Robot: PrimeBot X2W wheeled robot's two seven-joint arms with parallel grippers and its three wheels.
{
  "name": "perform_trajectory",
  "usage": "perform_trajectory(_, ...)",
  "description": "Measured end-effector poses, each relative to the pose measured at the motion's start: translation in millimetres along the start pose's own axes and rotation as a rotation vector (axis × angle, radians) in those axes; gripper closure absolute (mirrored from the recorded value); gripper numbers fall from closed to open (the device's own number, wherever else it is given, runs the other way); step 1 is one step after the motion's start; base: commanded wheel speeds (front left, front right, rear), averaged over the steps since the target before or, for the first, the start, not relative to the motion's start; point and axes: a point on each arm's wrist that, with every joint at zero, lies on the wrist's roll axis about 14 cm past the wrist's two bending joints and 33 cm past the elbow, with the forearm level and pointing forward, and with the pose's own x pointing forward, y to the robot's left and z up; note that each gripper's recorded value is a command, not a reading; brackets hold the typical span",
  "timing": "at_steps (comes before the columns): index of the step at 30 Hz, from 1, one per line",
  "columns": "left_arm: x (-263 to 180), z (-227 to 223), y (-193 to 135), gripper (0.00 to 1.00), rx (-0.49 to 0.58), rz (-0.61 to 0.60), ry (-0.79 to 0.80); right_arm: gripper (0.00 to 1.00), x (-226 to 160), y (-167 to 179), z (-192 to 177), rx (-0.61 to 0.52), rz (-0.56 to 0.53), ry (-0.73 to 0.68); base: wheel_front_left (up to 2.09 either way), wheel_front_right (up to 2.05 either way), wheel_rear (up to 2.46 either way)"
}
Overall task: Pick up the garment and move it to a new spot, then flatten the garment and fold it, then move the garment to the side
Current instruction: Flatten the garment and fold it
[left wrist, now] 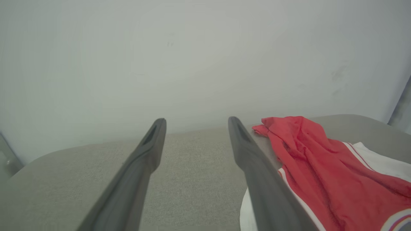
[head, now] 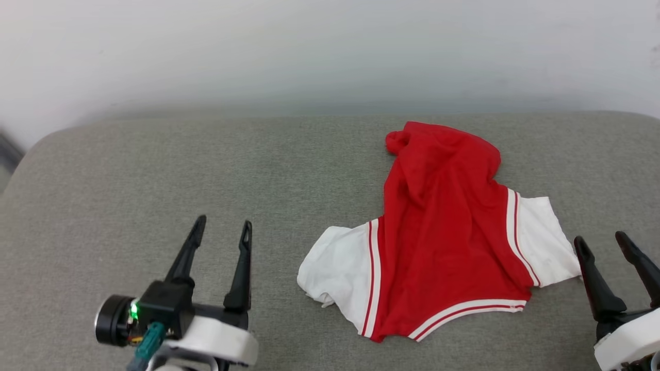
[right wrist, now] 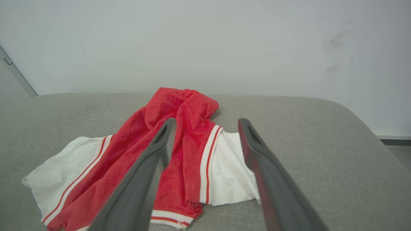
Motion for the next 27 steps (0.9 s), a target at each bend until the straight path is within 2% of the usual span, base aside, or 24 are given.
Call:
perform_trajectory(5, -14.3, -0.5, 5.9, 0.00, -0.005, 0.032, 0.006, 0.00, 3.6, -9.5, -22.1, -0.057, -0.008, 0.159, 0.00, 0.00, 0.00)
perform_trajectory(6, -15.5, 1.1, 12.4, 0.00, 0.011, 0.044, 0.001, 0.00, 8.2, -24.1, -34.3, -0.107, -0.025, 0.297, 0.00, 0.00, 0.00)
perform_trajectory(14, -14.0, -11.3, 16.4, 0.00, 0.023, 0.045, 0.034, 0.00, 27.8, -60.8, -71.5, -0.068, -0.097, 0.662, 0.00, 0.00, 0.00)
perform_trajectory(20, -7.4, -15.8, 20.6, 0.00, 0.033, 0.059, 0.039, 0.00, 40.4, -75.0, -103.1, -0.062, -0.125, 0.860, 0.00, 0.00, 0.00)
perform_trajectory(24, -7.5, -21.3, 26.6, 0.00, 0.036, 0.082, 0.055, 0.00, 40.9, -66.3, -129.8, -0.058, -0.098, 0.974, 0.00, 0.00, 0.00)
perform_trajectory(27, -8.3, -27.4, 28.6, 0.00, 0.036, 0.088, 0.074, 0.00, 42.3, -62.1, -144.3, -0.056, -0.084, 1.010, 0.00, 0.00, 0.00)
